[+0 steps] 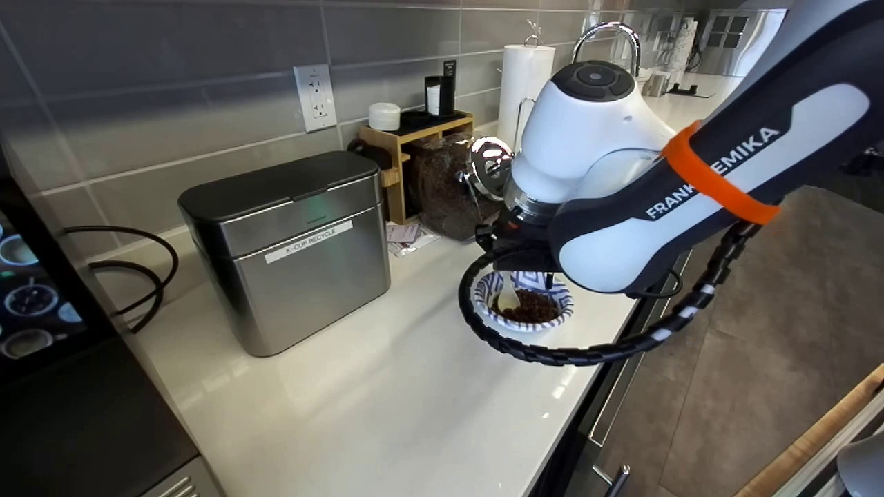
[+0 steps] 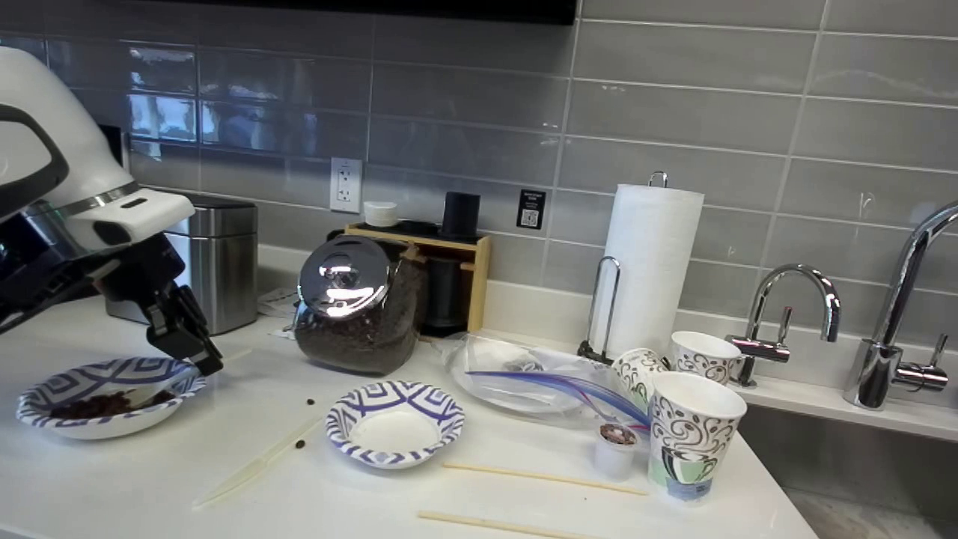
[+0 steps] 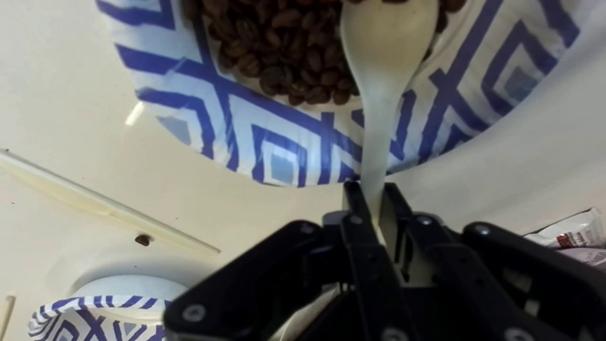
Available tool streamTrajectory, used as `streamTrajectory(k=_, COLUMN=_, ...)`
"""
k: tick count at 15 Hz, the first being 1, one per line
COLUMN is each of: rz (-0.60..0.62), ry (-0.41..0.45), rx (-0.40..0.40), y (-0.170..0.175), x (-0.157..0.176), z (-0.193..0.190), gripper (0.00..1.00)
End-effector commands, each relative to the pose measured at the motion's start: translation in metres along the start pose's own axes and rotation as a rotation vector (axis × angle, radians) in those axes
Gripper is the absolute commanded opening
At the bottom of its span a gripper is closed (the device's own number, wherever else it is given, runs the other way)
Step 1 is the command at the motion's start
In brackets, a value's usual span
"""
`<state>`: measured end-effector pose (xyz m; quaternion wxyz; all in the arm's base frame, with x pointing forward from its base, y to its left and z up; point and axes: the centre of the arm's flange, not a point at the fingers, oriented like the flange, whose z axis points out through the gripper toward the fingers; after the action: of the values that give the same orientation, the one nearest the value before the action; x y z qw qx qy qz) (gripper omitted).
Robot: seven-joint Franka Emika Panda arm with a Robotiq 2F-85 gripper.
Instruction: Use the plastic spoon to put some of the contents of the plate on the left to the plate on the right
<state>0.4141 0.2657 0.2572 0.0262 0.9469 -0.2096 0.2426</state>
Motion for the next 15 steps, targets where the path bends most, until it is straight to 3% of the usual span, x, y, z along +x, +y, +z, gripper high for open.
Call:
streamTrajectory(k=1, rz=0.025, ry=-0.074, rx=-0.014, y=0.007, x=0.002, z=0.006, gripper=0.03)
streamTrajectory(k=15, rz=0.083, ry=-0.074, rx=-0.009, y=0.016, x=0.015, z=-0.001, gripper=0.03)
